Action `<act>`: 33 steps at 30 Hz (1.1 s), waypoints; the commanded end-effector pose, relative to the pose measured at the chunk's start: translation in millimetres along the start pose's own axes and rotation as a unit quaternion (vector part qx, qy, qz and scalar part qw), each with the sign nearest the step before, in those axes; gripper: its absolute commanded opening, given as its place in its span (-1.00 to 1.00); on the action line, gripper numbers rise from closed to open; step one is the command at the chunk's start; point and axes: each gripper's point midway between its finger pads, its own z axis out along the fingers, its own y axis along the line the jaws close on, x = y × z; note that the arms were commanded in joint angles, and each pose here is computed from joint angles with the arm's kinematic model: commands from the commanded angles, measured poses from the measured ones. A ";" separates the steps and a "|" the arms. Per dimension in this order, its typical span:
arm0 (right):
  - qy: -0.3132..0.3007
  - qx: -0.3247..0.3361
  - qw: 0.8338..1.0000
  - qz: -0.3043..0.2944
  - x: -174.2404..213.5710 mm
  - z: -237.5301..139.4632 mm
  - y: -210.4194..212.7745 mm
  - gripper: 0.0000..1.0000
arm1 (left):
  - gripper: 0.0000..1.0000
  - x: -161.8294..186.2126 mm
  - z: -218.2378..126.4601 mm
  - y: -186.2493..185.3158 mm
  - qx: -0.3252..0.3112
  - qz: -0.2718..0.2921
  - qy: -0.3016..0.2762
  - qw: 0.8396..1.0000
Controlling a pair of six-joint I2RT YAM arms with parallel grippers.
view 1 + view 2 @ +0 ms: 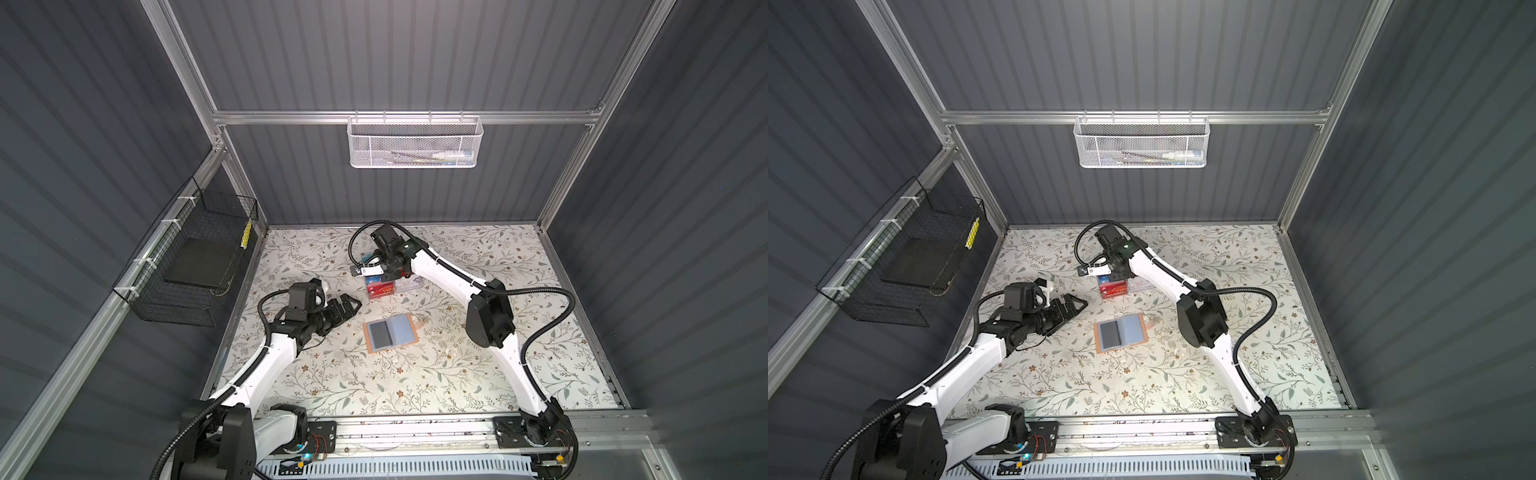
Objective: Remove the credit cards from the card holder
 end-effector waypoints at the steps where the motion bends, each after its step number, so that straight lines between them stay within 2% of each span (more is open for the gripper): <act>1: -0.006 0.011 1.000 -0.002 -4.1 -9.4 -5.1 -0.74 | 1.00 5.4 1.5 3.9 0.003 0.004 0.009 1.000; 22: -0.029 0.052 0.998 0.011 -17.3 -26.8 -25.7 -0.51 | 1.00 5.4 0.0 1.5 0.008 0.001 0.009 1.000; 29: -0.053 0.058 0.996 0.035 -26.7 -46.2 -32.1 -0.49 | 1.00 5.7 -2.7 0.0 0.010 0.000 0.007 1.000; 33: -0.071 0.076 0.992 0.075 -31.8 -68.9 -44.3 -0.44 | 1.00 5.4 -4.9 -1.9 0.013 0.000 0.005 1.000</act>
